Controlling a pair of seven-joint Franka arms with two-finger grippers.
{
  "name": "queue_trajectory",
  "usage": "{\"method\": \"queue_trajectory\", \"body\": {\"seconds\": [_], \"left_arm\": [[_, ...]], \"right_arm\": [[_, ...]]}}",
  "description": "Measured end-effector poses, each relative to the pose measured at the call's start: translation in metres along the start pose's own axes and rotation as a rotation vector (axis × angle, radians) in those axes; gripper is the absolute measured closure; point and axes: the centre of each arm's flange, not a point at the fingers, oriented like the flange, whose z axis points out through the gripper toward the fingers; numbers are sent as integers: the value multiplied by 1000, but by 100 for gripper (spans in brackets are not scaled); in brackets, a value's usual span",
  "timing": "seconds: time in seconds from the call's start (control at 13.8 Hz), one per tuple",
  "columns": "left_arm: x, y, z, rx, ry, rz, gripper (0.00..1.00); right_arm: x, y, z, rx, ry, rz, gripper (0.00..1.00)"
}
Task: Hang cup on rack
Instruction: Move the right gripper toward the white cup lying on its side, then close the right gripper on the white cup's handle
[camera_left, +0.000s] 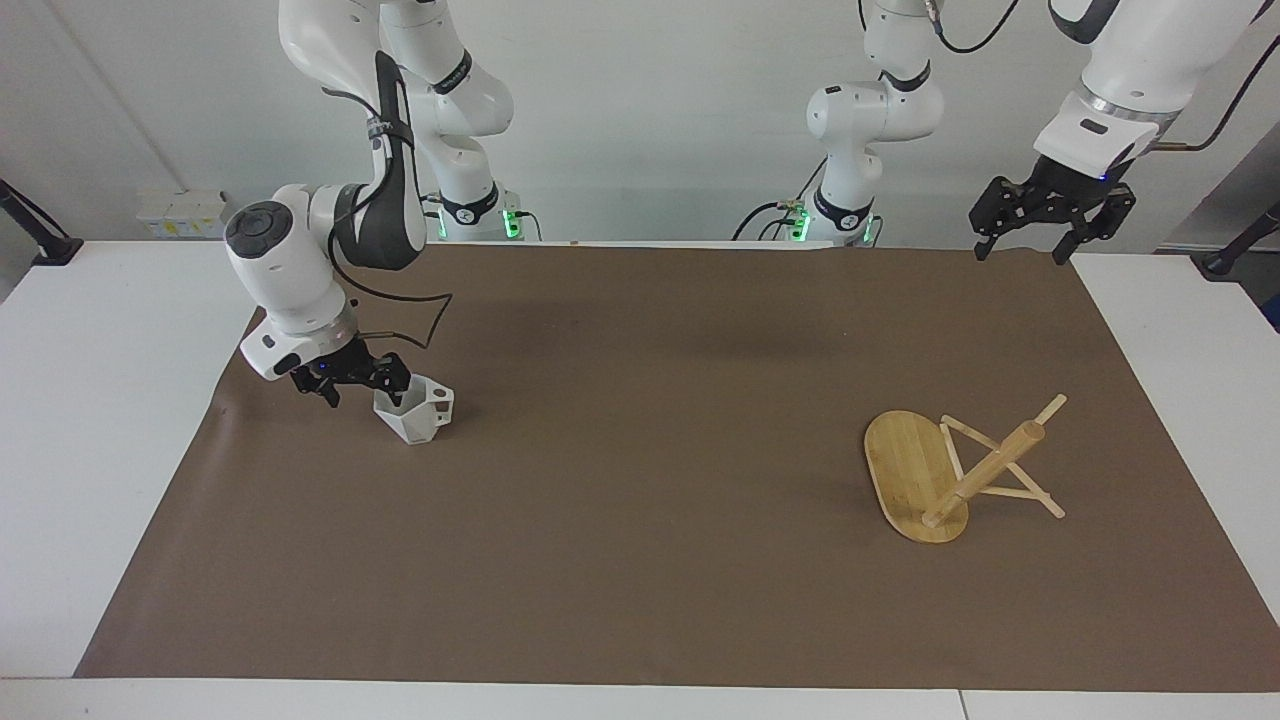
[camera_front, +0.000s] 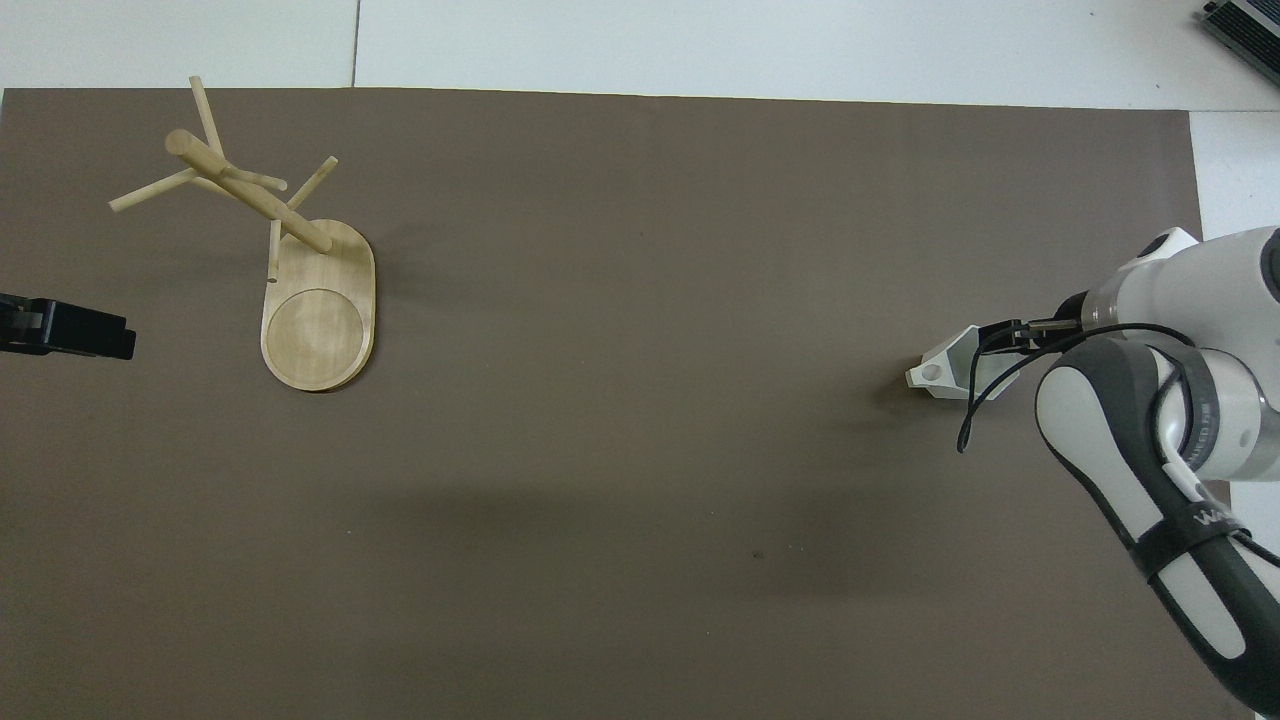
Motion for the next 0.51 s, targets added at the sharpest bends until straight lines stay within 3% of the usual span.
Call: {"method": "queue_trajectory", "body": {"seconds": [0.36,0.51], "left_arm": [[0,0,0,0,0,0,0],[0,0,0,0,0,0,0]], "right_arm": [[-4,0,6,1,-12,-1,19],[-4,0,6,1,-13,0,40]]}}
